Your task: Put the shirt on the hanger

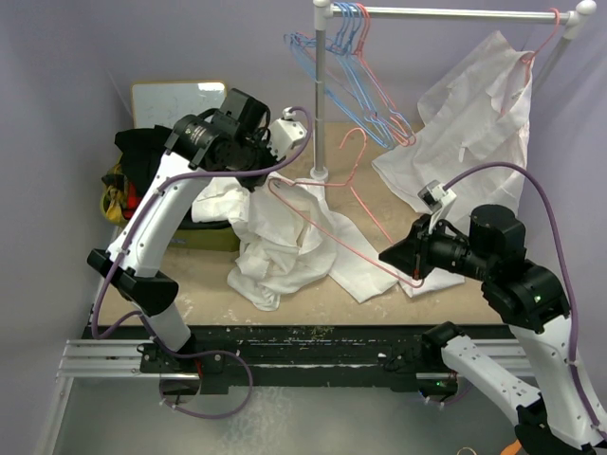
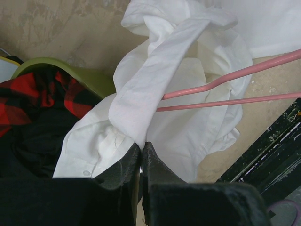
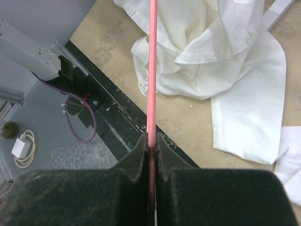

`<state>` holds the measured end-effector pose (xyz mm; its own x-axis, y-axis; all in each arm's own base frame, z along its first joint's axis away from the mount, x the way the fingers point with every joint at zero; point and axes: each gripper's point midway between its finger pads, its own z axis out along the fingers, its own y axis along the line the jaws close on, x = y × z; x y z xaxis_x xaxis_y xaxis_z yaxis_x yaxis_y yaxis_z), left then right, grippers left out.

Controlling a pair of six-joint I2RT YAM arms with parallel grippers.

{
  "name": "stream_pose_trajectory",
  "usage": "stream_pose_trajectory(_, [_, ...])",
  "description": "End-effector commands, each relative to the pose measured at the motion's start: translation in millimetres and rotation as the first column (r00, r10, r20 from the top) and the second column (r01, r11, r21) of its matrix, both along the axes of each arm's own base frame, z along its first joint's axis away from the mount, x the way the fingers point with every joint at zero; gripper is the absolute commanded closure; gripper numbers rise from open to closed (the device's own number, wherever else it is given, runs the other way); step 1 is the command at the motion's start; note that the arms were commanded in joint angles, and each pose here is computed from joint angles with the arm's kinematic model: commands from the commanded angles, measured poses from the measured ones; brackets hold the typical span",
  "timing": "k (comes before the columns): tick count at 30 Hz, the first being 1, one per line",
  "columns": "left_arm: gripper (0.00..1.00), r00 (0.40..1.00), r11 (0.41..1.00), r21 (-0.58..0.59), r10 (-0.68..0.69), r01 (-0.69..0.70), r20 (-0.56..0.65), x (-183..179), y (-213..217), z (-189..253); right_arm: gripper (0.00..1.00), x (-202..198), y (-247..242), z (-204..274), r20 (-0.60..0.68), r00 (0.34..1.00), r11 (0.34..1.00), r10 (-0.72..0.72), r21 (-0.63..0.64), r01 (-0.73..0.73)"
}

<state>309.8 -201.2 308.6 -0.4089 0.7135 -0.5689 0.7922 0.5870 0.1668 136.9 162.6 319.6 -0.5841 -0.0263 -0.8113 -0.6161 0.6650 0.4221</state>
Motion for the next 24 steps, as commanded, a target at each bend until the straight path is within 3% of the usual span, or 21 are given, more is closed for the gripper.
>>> stream_pose_trajectory(1, [0.92,0.998,0.999,-0.042,-0.007,0.009,0.058,3,-6,22,1.00,5,4,8,0.068,0.997,1.000,0.026,0.008,-0.026])
stream_pose_trajectory(14, [0.92,0.994,0.994,-0.096,-0.041,0.051,0.098,-1,-22,46,1.00,45,30,0,0.103,0.991,0.996,0.087,0.010,-0.088])
stream_pose_trajectory(19, [0.91,0.981,0.983,-0.126,-0.114,0.134,0.154,-11,-51,66,1.00,44,52,3,0.111,0.970,0.973,0.215,0.064,-0.223])
stream_pose_trajectory(24, [0.92,0.951,0.950,-0.155,-0.240,0.271,0.195,-48,-93,82,1.00,59,58,-9,0.110,0.971,0.974,0.211,0.061,-0.219])
